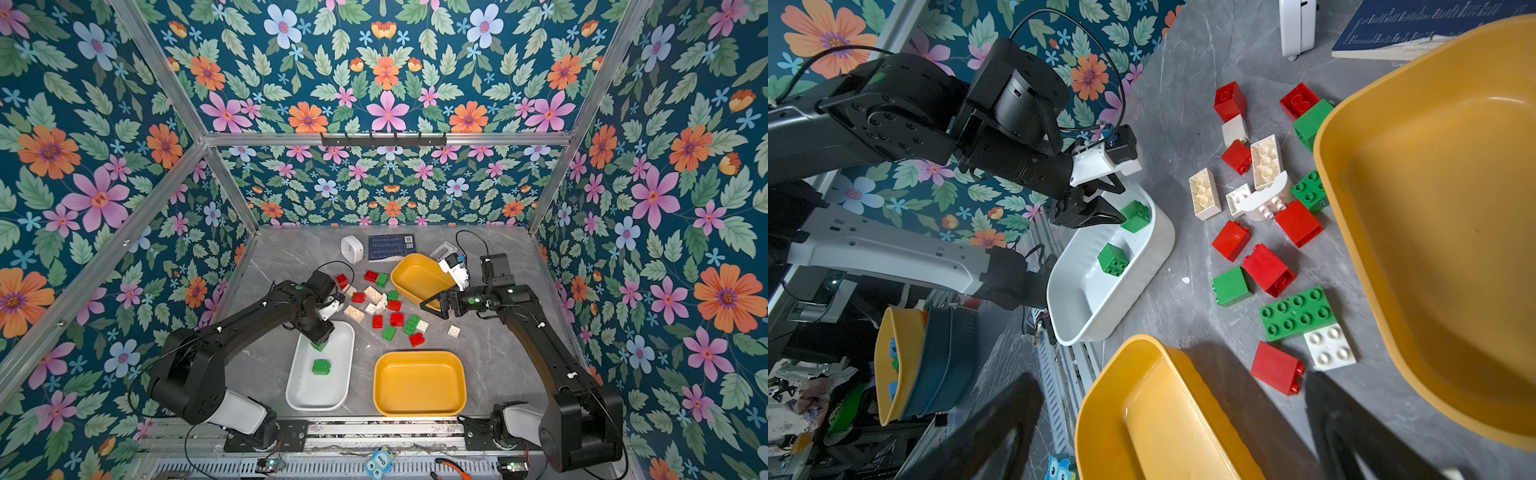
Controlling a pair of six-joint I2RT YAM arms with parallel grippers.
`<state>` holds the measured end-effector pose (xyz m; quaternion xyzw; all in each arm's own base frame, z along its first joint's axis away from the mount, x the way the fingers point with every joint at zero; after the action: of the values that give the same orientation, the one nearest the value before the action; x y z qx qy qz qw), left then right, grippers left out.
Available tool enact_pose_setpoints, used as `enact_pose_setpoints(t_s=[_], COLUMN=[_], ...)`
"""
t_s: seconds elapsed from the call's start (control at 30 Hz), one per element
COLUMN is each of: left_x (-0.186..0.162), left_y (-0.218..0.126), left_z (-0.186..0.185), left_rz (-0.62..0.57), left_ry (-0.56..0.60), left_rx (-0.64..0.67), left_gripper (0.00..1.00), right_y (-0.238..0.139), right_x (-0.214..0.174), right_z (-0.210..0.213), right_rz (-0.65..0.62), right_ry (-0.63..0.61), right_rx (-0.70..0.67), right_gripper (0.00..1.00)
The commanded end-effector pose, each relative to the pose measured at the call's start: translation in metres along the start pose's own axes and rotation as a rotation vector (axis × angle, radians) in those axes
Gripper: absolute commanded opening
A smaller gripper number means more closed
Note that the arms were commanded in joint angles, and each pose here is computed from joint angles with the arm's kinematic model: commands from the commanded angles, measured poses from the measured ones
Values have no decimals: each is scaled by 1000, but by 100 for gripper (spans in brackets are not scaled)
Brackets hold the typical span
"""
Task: Sort the legos into containers by color
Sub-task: 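Move the green brick with the left gripper into the white dish and release, then reach the left gripper to a red brick and grasp it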
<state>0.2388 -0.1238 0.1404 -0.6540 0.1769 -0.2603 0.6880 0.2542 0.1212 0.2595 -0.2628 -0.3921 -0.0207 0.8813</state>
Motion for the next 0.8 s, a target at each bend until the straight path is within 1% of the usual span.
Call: enact_pose_setpoints(t_s=[0.0,0.07,0.13,0.27,0.37,0.47,0.57,0.63,0.7,0.77], left_x=[0,3,13,48,76,104,128,144,156,165], left_y=[-5,-11,-23,-43,-45,-37,-27,-22,-15,-5], left_z=[3,5,7,15,26,34,44,49,53,56], left_rz=[-15,-26,-70,-199,-257,-279,-308,-368,-419,-440], left_ry=[10,-4,-27,-90,-177,-298,-469,-596,-693,-780], left_rx=[7,5,1,-15,-19,-27,11,17,10,20], left_gripper=[61,62,62,66,66,70,67,65,65,65], right_y=[-2,-2,-2,-1,-1,-2,-1,-1,0,0], right_x=[1,2,4,10,15,19,22,23,23,23], right_z=[1,2,2,2,1,1,-1,-1,-3,-3], right_rz=[3,1,-4,-23,-36,-51,-58,-64,-69,-69], right_ry=[-13,-17,-20,-20,-19,-20,-9,-4,1,2], right_rx=[-13,-15,-14,-2,-2,-8,-9,-11,-15,-16], right_gripper=[99,99,99,99,99,99,99,99,99,99])
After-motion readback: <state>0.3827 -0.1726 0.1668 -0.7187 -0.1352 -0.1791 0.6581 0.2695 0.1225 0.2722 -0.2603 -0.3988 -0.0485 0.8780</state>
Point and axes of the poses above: each gripper's point midway between its finger pads, its own y axis out along the fingers, its own z axis along the line the jaws close on, x = y × z, the point moved 7 cm from there along -y, back along the fingers, and after that the axes turned 4 degrees about -y, right-handed, at the moved point
